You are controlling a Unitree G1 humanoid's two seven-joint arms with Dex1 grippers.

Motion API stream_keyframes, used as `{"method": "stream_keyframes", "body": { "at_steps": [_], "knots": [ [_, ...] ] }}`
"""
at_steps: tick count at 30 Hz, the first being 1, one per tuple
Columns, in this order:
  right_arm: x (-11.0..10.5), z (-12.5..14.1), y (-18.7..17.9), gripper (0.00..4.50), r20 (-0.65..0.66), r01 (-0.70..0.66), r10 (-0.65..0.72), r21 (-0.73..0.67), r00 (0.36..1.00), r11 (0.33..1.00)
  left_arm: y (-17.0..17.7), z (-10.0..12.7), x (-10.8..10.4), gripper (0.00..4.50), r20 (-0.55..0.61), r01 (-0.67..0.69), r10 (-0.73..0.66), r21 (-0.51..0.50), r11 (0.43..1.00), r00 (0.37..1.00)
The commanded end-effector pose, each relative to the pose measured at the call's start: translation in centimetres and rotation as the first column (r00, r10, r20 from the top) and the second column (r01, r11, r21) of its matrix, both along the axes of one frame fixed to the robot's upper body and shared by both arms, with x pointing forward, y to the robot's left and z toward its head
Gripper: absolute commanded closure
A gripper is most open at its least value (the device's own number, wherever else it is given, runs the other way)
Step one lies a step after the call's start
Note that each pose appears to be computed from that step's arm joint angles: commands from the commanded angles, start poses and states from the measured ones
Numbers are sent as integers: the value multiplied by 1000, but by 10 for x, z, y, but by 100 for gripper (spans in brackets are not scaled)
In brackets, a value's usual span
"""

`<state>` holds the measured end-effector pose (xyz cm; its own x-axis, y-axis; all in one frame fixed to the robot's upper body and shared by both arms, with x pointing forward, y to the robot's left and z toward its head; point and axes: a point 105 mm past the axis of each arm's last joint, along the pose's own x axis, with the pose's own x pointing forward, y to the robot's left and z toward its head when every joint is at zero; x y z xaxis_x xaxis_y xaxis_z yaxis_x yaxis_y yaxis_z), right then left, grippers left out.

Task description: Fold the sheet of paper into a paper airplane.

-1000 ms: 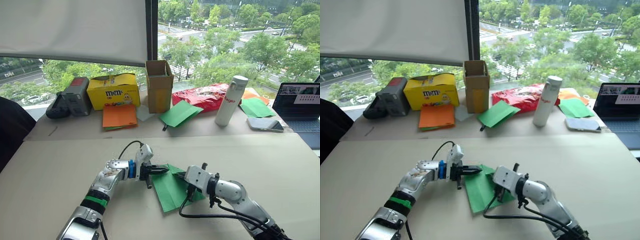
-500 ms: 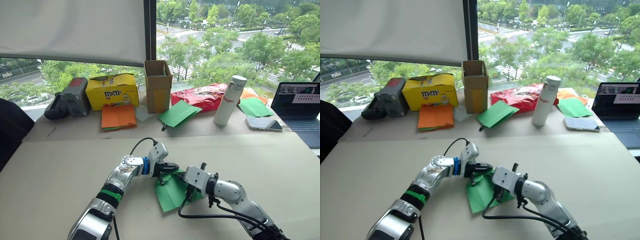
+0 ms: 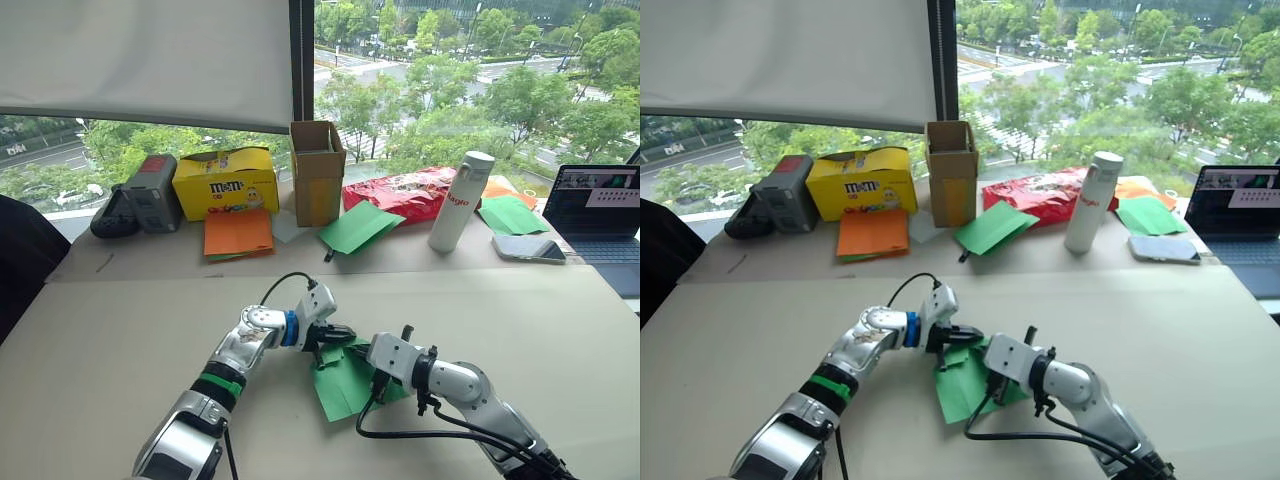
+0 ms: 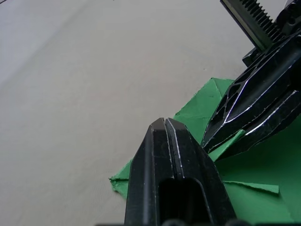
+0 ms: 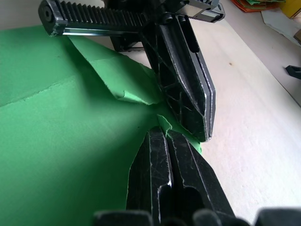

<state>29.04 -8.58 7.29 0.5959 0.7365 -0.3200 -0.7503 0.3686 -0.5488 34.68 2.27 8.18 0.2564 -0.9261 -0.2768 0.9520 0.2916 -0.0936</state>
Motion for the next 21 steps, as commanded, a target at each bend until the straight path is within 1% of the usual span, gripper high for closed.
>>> {"method": "stream_keyframes", "body": {
  "at_steps": [1, 2, 5, 8, 10, 12, 13, 16, 18, 21],
  "knots": [
    [-3, -9, -2, 448, -44, 7, -8, -18, 999, 1000, -6, 60, 9, 450, 64, 13, -4, -144, 989, 998],
    [-3, -9, -2, 448, -47, 8, -9, -19, 999, 1000, -6, 64, 8, 450, 65, 17, -8, -149, 989, 998],
    [-2, -12, -2, 448, -53, 12, -14, -26, 999, 1000, -8, 80, -9, 450, 52, 107, -100, -153, 982, 994],
    [-1, -13, -1, 448, -57, 19, -21, -30, 998, 999, -9, 79, -33, 450, 33, 199, -197, -98, 975, 980],
    [-1, -15, -1, 448, -61, 22, -24, -31, 998, 999, -11, 78, -41, 450, 36, 209, -207, -79, 975, 978],
    [-1, -16, -1, 448, -66, 22, -24, -33, 997, 999, -13, 78, -49, 450, 4, 219, -219, -75, 973, 976],
    [-1, -16, -1, 448, -68, 22, -25, -34, 997, 999, -12, 74, -54, 450, -12, 232, -232, -51, 971, 973],
    [-1, -17, -1, 448, -72, 22, -24, -35, 997, 999, -6, 54, -65, 450, -34, 264, -262, 71, 962, 965],
    [-1, -18, -1, 448, -73, 20, -23, -36, 997, 999, 1, 39, -63, 450, -28, 235, -233, 158, 959, 972],
    [-1, -18, 0, 448, -75, 18, -21, -36, 997, 999, 15, 27, -52, 450, 17, 166, -176, 250, 954, 984]
  ]
}}
